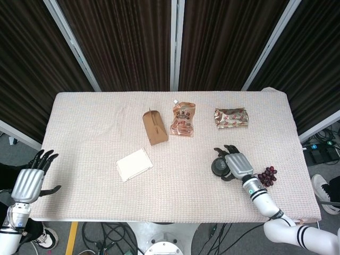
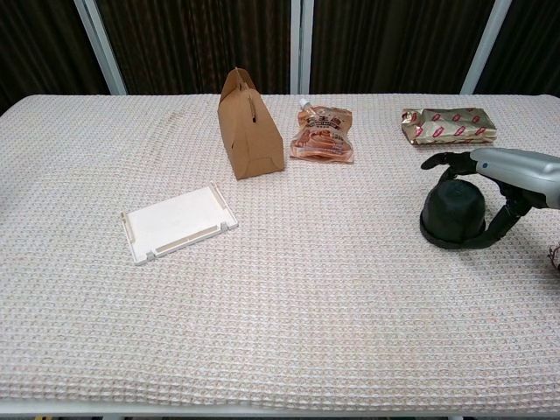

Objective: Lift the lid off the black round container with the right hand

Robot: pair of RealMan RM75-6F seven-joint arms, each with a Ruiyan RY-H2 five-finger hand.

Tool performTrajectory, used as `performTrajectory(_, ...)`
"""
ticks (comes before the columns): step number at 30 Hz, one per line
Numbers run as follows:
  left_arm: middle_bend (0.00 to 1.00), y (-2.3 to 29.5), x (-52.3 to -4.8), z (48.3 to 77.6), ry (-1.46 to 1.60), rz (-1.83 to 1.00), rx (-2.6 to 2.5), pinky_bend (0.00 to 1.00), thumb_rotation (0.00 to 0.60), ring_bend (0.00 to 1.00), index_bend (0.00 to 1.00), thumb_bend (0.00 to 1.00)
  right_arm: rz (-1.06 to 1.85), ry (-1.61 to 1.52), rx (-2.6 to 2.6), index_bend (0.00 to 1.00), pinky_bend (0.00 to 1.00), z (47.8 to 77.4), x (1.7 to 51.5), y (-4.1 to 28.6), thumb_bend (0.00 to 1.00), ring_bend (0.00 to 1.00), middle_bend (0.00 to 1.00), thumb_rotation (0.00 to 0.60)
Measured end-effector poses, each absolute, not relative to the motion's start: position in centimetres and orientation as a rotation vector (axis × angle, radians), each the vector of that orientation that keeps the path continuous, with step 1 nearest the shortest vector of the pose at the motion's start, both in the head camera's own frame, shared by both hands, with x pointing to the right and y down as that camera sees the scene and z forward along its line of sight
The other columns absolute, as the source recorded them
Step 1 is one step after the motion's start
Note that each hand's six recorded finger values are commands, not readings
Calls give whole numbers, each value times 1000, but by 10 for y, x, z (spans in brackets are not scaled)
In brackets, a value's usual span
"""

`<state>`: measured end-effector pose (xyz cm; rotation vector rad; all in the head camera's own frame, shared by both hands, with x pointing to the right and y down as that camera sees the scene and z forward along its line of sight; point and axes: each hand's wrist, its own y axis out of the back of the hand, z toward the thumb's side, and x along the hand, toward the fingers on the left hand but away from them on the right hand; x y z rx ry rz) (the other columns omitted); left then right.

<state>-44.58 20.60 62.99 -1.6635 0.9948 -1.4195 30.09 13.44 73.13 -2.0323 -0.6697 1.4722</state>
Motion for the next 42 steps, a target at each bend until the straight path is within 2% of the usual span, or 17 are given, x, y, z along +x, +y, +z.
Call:
performTrajectory(9,67,207,-446,630,997,-1420,-1665,219,600,0,141,23,1472,-667,-2033,50,0,728,301,135,0,0,211,600)
performTrajectory(20,67,207,-446,630,996,-1419,-1668,219,600,0,141,23,1457,-696,-2015,54,0,724,299,133,19,0,311,600)
performTrajectory(32,67,207,-445,631,994,-1419,-1673,219,600,0,141,23,1459,-724,-2001,120,0,723,300,132,87,3,384,600)
performTrajectory(42,67,206,-445,629,996,-1414,-1669,219,600,0,141,23,1392,-779,-1999,128,0,706,292,123,94,11,395,600)
